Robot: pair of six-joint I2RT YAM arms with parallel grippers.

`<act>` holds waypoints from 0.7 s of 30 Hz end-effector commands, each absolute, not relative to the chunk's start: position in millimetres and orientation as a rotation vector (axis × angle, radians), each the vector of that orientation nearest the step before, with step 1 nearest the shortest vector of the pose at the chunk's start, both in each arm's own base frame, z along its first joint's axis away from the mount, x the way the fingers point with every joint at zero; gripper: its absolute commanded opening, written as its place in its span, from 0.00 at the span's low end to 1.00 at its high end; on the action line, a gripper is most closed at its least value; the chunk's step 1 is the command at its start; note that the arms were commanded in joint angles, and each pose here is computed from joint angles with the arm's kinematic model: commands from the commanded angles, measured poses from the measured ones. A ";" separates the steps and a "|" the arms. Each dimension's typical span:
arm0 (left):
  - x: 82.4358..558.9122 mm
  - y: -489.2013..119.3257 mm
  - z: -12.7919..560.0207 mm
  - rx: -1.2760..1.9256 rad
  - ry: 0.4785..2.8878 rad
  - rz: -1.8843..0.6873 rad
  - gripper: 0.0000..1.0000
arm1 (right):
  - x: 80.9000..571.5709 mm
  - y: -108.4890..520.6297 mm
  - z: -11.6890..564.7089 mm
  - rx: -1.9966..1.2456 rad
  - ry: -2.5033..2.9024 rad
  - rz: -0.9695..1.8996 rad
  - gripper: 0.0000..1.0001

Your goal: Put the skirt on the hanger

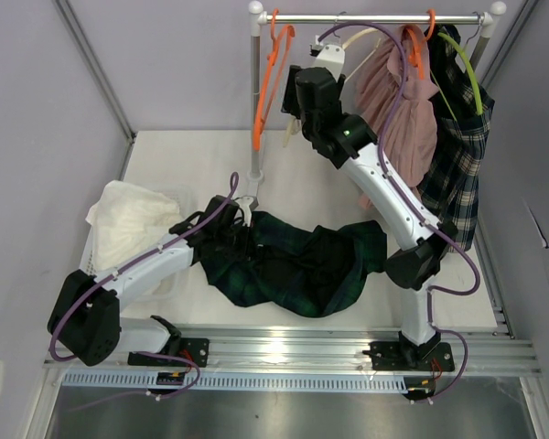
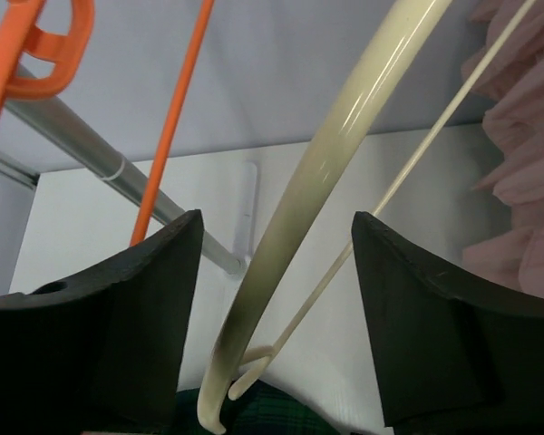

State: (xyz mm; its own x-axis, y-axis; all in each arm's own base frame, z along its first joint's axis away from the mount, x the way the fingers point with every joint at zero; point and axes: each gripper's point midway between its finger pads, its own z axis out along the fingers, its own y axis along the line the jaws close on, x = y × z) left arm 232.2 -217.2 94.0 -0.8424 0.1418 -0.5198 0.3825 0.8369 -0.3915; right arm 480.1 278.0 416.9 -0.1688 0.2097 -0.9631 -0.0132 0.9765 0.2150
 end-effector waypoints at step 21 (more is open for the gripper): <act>243.0 -226.3 119.9 0.415 2.441 -0.706 0.17 | 433.7 200.9 461.1 0.148 1.675 0.105 0.53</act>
